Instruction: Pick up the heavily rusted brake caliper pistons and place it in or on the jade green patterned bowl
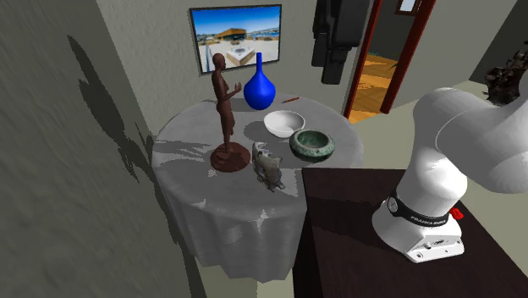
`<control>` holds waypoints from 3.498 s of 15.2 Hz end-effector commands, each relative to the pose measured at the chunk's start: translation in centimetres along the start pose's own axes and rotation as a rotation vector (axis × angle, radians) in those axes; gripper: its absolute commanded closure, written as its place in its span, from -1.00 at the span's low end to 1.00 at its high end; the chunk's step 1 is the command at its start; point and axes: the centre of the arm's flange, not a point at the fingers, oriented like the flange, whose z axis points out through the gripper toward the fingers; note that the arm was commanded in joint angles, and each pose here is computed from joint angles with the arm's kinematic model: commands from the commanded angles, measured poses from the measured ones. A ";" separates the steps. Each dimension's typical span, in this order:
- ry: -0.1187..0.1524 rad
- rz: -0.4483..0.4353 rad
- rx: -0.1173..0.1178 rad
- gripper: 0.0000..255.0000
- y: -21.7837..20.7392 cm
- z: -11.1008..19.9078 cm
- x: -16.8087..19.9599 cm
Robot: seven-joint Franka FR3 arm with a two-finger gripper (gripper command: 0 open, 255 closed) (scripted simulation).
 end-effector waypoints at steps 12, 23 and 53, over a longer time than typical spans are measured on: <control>-0.021 0.152 0.031 -1.00 9.5 10.3 5.0; -0.043 0.303 0.063 -1.00 19.4 21.1 8.3; -0.063 0.445 0.092 1.00 28.2 35.4 9.7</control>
